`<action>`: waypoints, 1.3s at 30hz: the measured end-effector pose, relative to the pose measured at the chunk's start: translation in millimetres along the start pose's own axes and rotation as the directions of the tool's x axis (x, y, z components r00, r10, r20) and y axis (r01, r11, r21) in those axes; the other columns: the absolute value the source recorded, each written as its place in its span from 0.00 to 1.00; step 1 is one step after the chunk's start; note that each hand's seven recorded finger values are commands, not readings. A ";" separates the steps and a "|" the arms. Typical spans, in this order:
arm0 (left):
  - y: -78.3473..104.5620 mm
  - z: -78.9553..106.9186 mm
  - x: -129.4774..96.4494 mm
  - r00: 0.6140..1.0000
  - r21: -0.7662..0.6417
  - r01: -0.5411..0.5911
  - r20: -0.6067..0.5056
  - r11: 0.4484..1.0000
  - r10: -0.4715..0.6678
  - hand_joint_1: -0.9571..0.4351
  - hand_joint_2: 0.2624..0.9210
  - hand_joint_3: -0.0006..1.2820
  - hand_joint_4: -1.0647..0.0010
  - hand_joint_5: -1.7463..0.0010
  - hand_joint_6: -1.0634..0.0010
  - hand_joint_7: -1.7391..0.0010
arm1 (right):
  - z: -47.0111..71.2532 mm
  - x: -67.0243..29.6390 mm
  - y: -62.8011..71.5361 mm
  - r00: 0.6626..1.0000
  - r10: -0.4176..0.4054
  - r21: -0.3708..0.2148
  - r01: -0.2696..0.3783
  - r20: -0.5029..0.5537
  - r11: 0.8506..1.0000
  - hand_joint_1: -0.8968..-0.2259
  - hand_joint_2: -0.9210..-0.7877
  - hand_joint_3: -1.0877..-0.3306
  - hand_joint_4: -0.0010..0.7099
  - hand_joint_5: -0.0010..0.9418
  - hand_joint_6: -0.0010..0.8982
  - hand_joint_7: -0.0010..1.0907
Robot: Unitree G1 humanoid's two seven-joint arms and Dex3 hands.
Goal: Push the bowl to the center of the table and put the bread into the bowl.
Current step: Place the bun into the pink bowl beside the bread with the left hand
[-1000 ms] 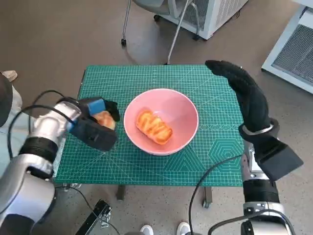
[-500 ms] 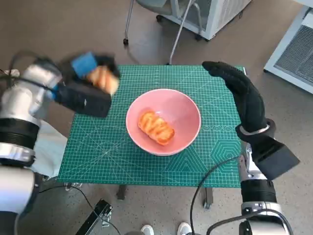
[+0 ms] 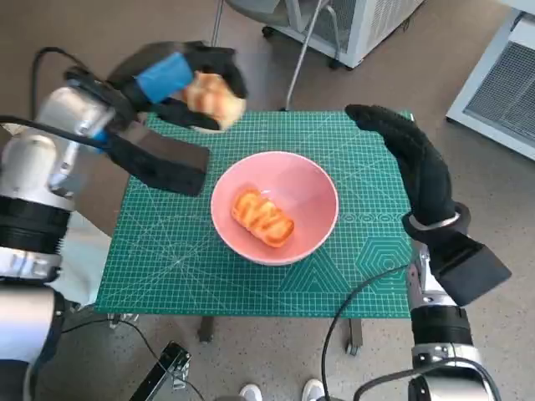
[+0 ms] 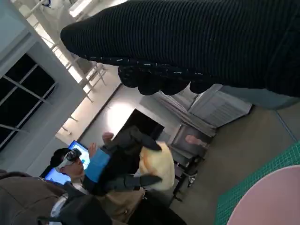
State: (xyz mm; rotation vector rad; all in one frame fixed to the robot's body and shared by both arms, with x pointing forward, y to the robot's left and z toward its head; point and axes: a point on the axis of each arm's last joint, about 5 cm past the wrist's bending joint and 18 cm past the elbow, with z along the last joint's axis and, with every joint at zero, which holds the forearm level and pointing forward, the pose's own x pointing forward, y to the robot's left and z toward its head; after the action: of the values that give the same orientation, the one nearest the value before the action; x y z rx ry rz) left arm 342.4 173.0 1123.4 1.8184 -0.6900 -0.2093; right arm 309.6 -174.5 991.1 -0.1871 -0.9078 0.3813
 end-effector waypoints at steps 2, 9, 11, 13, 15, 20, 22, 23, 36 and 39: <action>-3.1 7.2 1.9 0.999 0.010 -0.007 0.040 1.000 0.007 0.69 1.00 0.06 0.37 0.41 0.40 0.25 | -0.2 0.0 0.0 1.000 0.000 0.000 0.000 -0.001 1.000 0.35 0.00 0.41 0.43 0.00 0.00 0.65; -25.7 31.8 8.3 0.983 0.063 0.004 0.184 0.998 -0.015 0.69 1.00 0.08 0.40 0.41 0.41 0.23 | -0.8 -0.1 0.2 1.000 0.000 0.002 0.000 -0.004 1.000 0.35 0.00 0.41 0.43 0.00 0.00 0.65; -35.2 38.7 10.8 0.975 0.076 0.018 0.218 0.997 -0.034 0.69 1.00 0.08 0.40 0.39 0.42 0.23 | -0.7 0.0 0.3 1.000 0.000 0.001 0.000 -0.003 1.000 0.36 0.00 0.41 0.43 0.00 0.00 0.65; -43.8 44.4 12.8 0.969 0.085 0.044 0.237 0.995 -0.063 0.69 1.00 0.08 0.39 0.40 0.43 0.23 | -0.5 0.2 0.3 1.000 0.000 0.000 0.000 0.000 1.000 0.36 0.00 0.41 0.43 0.00 0.00 0.65; -52.9 51.3 15.0 0.961 0.097 0.082 0.255 0.992 -0.104 0.69 1.00 0.08 0.39 0.41 0.43 0.22 | -0.4 0.3 0.3 1.000 0.000 -0.001 0.000 0.002 1.000 0.36 0.00 0.41 0.43 0.00 0.00 0.65; -68.3 66.0 18.2 0.946 0.095 0.140 0.281 0.986 -0.162 0.69 1.00 0.09 0.39 0.42 0.44 0.20 | 0.1 0.6 0.0 1.000 -0.002 -0.003 0.002 0.006 1.000 0.37 0.00 0.41 0.43 0.00 0.00 0.65; -72.5 70.9 19.7 0.944 0.086 0.154 0.280 0.984 -0.172 0.69 1.00 0.10 0.41 0.40 0.45 0.20 | 0.4 0.8 -0.1 1.000 -0.005 -0.004 0.005 0.008 1.000 0.37 0.00 0.40 0.43 0.00 0.00 0.65; -74.7 73.2 20.2 0.944 0.081 0.162 0.277 0.984 -0.178 0.69 1.00 0.12 0.45 0.37 0.48 0.19 | 0.6 1.0 -0.1 1.000 -0.007 -0.004 0.007 0.010 1.000 0.37 0.00 0.40 0.43 0.00 0.00 0.65; -90.6 82.1 19.1 0.916 -0.108 0.366 0.218 0.924 -0.338 0.51 1.00 0.06 0.89 0.98 0.78 0.87 | 3.7 1.1 -2.5 0.999 -0.023 -0.032 0.024 0.022 0.999 0.35 0.00 0.39 0.43 0.00 0.00 0.65; -90.1 81.5 18.4 0.906 -0.106 0.390 0.221 0.915 -0.360 0.47 1.00 0.04 0.93 0.99 0.81 0.92 | 4.4 1.1 -3.4 0.999 -0.030 -0.038 0.031 0.025 0.999 0.35 0.00 0.39 0.43 0.00 0.00 0.65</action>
State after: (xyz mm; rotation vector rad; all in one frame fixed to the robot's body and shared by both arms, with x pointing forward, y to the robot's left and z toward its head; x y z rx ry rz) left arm 351.3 115.4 1015.3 1.7873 -0.4369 -0.6898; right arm 307.5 -177.1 995.6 -0.2037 -0.9415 0.3388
